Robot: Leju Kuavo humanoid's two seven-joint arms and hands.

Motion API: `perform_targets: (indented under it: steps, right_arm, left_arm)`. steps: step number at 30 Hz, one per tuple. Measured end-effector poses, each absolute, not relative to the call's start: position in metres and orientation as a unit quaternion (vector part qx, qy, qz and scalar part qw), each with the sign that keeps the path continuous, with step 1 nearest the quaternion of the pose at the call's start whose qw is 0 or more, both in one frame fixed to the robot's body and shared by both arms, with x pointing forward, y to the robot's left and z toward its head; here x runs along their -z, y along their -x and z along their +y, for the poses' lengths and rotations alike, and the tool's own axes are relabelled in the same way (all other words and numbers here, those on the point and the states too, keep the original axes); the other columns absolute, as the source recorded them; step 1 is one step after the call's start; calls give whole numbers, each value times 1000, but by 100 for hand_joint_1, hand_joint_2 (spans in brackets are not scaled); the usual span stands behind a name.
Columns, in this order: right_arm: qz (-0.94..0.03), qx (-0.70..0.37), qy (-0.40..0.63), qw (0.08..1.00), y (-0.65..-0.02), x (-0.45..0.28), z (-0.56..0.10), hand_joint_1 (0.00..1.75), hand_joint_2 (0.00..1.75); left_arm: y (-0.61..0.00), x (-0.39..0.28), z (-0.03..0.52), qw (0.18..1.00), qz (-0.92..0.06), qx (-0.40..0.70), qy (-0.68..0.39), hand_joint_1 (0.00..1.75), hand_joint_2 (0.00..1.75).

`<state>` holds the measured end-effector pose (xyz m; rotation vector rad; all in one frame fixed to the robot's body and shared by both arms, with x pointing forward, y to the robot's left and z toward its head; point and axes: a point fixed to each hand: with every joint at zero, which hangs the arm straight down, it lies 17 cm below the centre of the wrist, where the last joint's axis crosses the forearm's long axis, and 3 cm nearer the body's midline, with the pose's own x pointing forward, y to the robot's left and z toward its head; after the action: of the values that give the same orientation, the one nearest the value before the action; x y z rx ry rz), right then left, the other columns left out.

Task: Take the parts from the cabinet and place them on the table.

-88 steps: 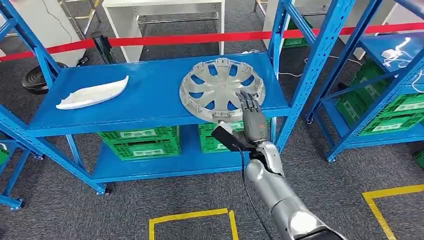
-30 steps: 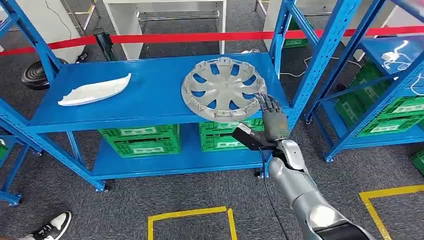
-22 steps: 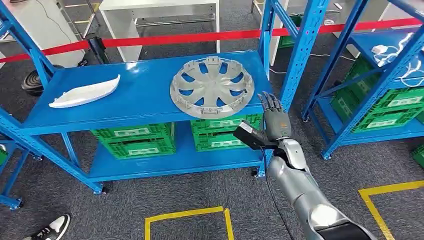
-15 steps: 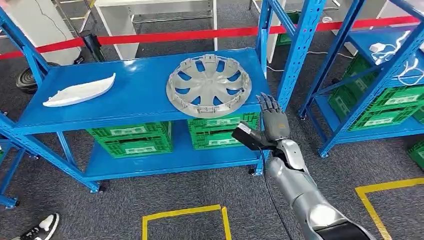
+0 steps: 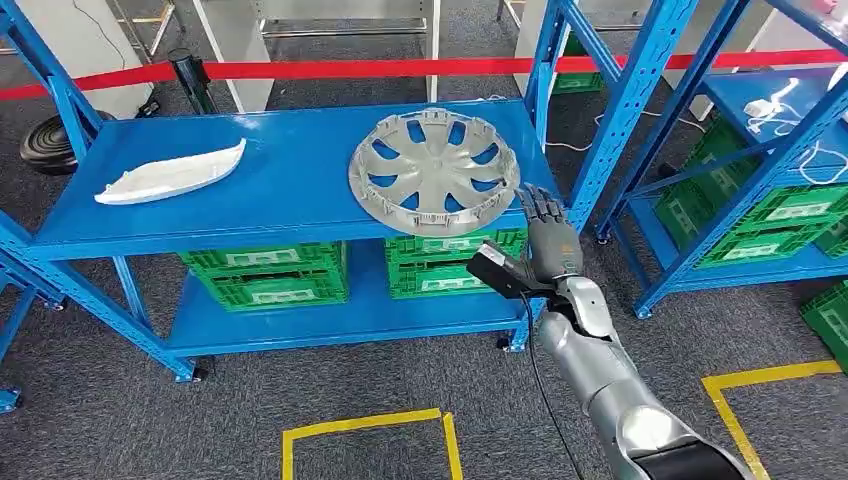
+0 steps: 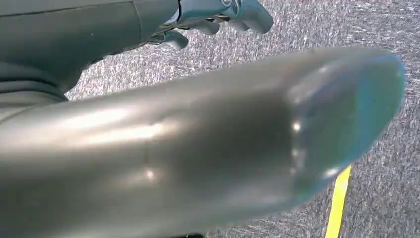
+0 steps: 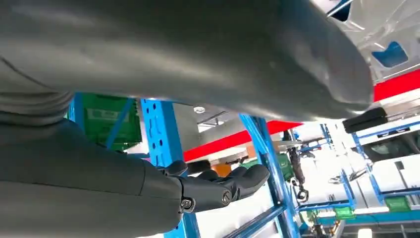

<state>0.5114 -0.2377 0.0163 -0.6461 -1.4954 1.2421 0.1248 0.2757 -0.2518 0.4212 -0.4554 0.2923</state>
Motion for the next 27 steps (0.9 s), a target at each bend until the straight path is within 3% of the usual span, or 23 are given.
perform_targets:
  steps: [27]
  right_arm:
    - [-622, -518, 272, 520, -511, -16, -250, 0, 0]
  left_arm:
    - [-125, 252, 275, 943, -221, -140, -208, 0, 0]
